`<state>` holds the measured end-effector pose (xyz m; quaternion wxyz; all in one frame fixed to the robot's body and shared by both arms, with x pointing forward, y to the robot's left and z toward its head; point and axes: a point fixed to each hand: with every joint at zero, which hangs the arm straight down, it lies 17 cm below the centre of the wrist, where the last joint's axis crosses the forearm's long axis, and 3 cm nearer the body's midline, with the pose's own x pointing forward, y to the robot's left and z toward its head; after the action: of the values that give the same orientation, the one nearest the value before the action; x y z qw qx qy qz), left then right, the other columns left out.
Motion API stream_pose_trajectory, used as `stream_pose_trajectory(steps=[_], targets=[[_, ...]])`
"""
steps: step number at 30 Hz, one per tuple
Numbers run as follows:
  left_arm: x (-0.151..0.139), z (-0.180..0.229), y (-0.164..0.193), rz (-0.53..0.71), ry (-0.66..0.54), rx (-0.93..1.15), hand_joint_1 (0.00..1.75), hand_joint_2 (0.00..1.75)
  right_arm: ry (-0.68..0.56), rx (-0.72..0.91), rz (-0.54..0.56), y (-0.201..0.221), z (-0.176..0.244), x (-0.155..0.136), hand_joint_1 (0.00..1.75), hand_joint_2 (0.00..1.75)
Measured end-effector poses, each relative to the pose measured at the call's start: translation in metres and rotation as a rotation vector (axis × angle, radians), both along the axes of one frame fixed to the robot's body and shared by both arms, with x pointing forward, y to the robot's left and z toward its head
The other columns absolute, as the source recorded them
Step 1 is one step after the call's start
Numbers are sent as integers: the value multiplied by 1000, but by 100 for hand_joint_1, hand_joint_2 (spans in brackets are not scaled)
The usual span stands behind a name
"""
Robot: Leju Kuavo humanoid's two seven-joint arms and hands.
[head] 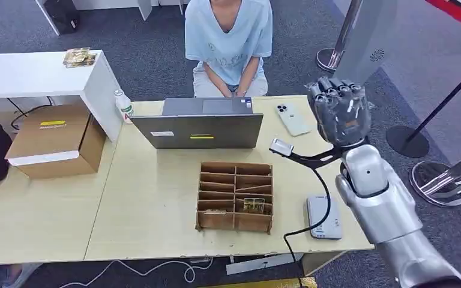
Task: Pass the card to the sensor for recognition and then transmit it.
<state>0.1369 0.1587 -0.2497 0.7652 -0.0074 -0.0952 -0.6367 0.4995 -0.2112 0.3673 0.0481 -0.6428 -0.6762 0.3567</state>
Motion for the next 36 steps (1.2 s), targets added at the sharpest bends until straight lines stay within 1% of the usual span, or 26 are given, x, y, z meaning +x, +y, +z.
stream_pose_trajectory(steps=[4,9,12,16,19,23,27,31,36], targets=[[2,0,-2,-8,-11,-9,0,0,46,-38,-33,11,17,32,175,175],[1,0,-4,-21,-14,-16,0,0,148,-115,-74,27,20,71,175,175],[1,0,-4,-22,-14,-18,0,0,218,-131,-98,32,23,93,175,175],[0,0,-4,-23,-14,-21,0,0,263,-139,-113,39,29,109,175,175],[0,0,-5,-26,-14,-24,0,0,375,-148,-185,36,24,131,175,175],[0,1,-6,-41,-16,-24,0,0,524,-129,-248,33,24,155,175,175],[0,1,-9,-52,-18,-28,0,0,660,-102,-298,30,22,170,175,175],[-1,2,-12,-69,-21,-30,0,0,752,-77,-342,26,22,177,175,175],[-1,2,-13,-77,-24,-31,0,0,851,-35,-381,20,10,180,175,175]])
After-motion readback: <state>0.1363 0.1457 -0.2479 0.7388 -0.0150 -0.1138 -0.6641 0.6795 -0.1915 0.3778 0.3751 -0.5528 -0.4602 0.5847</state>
